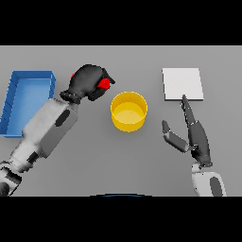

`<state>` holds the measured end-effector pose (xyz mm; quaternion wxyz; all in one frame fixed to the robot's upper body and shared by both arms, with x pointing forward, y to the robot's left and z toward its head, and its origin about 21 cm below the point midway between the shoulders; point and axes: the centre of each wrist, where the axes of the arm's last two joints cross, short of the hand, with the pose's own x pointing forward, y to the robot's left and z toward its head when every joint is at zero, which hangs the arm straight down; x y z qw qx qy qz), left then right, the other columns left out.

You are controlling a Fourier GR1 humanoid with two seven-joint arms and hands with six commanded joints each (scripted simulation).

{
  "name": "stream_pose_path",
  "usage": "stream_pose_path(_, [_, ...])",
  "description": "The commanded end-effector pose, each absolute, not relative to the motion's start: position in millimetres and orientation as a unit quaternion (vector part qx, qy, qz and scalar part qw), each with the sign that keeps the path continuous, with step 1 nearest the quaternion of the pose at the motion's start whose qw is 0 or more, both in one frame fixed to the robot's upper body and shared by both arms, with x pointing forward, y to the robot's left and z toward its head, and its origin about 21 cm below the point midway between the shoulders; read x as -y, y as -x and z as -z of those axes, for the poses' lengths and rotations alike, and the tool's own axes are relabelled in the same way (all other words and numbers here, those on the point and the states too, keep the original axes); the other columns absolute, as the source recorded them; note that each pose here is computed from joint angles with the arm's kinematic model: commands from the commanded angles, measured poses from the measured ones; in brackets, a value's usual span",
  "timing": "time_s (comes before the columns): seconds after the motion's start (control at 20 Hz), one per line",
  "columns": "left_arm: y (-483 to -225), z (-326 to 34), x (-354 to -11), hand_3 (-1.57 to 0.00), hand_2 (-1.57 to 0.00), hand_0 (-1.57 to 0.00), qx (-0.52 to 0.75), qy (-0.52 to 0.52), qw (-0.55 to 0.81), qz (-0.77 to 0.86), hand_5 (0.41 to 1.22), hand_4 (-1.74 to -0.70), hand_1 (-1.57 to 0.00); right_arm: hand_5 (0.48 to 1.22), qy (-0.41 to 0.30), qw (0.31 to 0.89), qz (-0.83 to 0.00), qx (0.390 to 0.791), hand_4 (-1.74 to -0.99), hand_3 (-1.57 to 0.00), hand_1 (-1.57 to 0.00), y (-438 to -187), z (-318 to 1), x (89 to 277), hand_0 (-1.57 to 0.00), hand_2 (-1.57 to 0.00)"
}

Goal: Pick up the red beaker and tilt it to pour out 1 green nut into yellow bowl. Pick up the yellow bowl and place it on the metallic measuring scale.

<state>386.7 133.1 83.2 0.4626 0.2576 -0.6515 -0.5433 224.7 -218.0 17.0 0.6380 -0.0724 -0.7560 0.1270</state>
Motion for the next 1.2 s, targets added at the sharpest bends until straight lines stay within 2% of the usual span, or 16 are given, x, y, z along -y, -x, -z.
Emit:
stream_pose_path(0.0, [-388.5, -85.0, -130.0, -1.57, -1.57, -1.57, 0.639, -0.275, 0.441, 0.567, 1.166, -1.74, -1.57, 0.722, 0.073, 0.642, -0.128, 0.752, -1.269, 0.00, 0.00, -226.2, -17.1, 221.0, 0.00, 0.00])
stream_pose_path(0.15, [-394.2, -91.0, -114.6, -1.57, -1.57, -1.57, 0.601, -0.297, 0.379, 0.637, 1.193, -1.74, -1.57, 0.717, 0.069, 0.645, -0.126, 0.751, -1.264, 0.00, 0.00, -224.8, -12.4, 220.2, 0.00, 0.00])
stream_pose_path(0.3, [-402.8, -97.9, -106.9, -1.57, -1.57, -1.57, 0.549, -0.321, 0.316, 0.704, 1.206, -1.61, -1.57, 0.697, 0.076, 0.640, -0.122, 0.755, -1.258, 0.00, 0.00, -225.3, -14.7, 221.0, 0.00, 0.00])
stream_pose_path(0.6, [-407.6, -110.9, -75.2, -1.57, -1.57, -1.57, 0.457, -0.343, 0.226, 0.789, 1.217, -1.70, -1.57, 0.654, 0.079, 0.642, -0.107, 0.755, -1.209, 0.00, 0.00, -225.0, -9.1, 216.8, 0.00, 0.00])
stream_pose_path(0.95, [-406.5, -111.9, -54.7, -1.57, -1.57, -1.57, 0.362, -0.379, 0.116, 0.844, 1.220, -1.73, -1.57, 0.643, 0.094, 0.640, -0.114, 0.754, -1.183, 0.00, 0.00, -229.4, -11.3, 209.3, 0.00, 0.00])
stream_pose_path(1.15, [-407.3, -108.0, -41.4, -1.57, -1.57, -1.57, 0.332, -0.400, 0.033, 0.854, 1.221, -1.74, -1.57, 0.624, 0.097, 0.642, -0.109, 0.753, -1.169, 0.00, 0.00, -225.1, -10.8, 215.9, 0.00, 0.00])
